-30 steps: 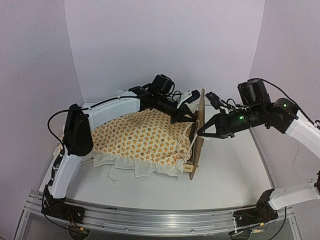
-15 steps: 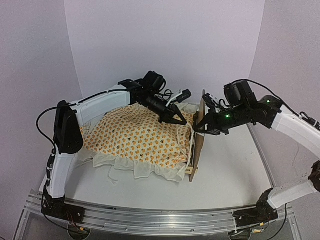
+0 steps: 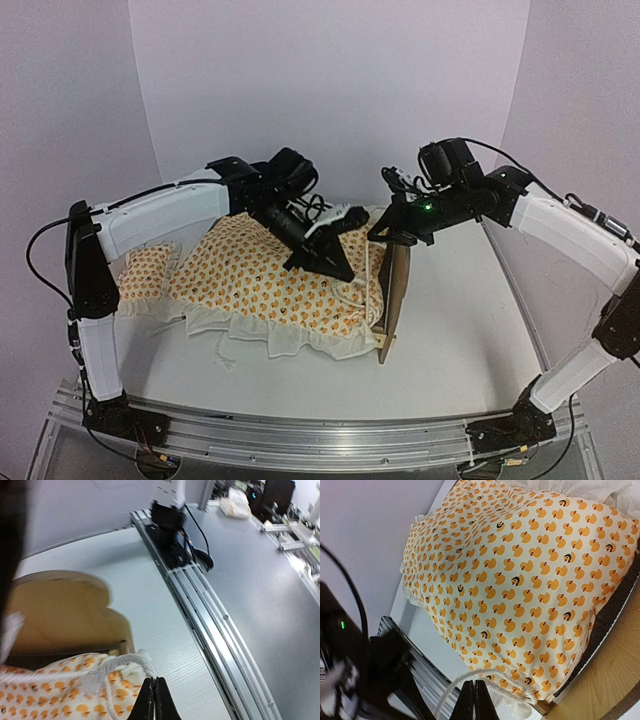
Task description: Set up the pet bed
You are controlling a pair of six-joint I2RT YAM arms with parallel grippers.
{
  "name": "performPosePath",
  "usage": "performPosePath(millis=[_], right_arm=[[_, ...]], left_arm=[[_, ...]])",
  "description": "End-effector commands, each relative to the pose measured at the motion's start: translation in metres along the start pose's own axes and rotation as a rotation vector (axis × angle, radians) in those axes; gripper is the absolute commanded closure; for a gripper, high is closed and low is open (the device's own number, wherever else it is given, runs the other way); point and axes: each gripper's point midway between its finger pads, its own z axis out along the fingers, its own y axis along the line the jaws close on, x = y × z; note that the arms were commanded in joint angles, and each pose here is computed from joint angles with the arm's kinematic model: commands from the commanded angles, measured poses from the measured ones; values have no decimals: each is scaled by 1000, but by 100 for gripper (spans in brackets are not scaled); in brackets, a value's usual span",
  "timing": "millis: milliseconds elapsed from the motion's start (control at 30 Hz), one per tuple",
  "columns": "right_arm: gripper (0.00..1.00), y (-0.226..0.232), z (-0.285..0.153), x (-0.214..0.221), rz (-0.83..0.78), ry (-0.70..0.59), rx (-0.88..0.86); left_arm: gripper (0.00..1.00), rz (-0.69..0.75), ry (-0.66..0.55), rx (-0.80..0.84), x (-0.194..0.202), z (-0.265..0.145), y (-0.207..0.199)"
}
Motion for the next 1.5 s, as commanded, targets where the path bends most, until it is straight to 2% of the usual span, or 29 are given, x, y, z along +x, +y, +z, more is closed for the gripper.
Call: performPosePath(millis=[0,67,100,133,200,233,300,367,433,500,567,600,667,767,867,967,1167,1367,1433,1467], right_arm=[[100,24,7,-4,-62,25,-84],[100,27,11,-2,-74,37,-92],[100,27,12,0,-75,42,-92],[100,26,13,1,-76,45,-91],[100,24,14,3,-78,48,-87],[100,23,15,4,-76,50,-85],[100,22,17,7,-71,56,-86],[100,22,16,10,-71,61,-96],[100,30,13,12,-70,58,-137],[100,40,10,12,-66,52,-191],[100,45,11,17,-66,62,-209],[100,49,13,21,-80,71,-220],[100,62,16,28,-112,84,-266],[100,78,15,29,-133,72,-334],[100,84,11,25,-135,48,-362],[100,91,9,23,-137,36,-397],[100,95,7,22,-140,35,-414],[100,91,8,25,-137,36,-405],[100,93,7,25,-139,37,-411],[100,94,7,25,-139,40,-415]], left_arm=[[100,300,139,63,13,55,-63],[100,330,164,61,18,76,-68],[96,335,164,42,16,83,-65],[86,330,162,25,14,87,-62],[53,325,166,-4,8,89,-57],[44,325,175,-6,7,88,-57],[36,286,186,-8,1,79,-59],[37,190,152,-61,-12,57,-49],[40,34,40,-141,-28,15,-28],[51,-90,-58,-224,-36,-24,-14],[52,-105,-104,-318,-33,-48,-10],[48,-96,-112,-345,-29,-51,-11],[43,-105,-118,-404,-15,-52,-5],[38,-195,-135,-468,4,-51,16],[32,-205,-179,-404,5,-41,16],[31,-197,-206,-361,11,-31,14],[41,-204,-265,-350,8,-26,19],[44,-207,-329,-294,-4,-25,14],[54,-221,-334,-285,-2,-22,15],[64,-220,-341,-284,-3,-22,15]])
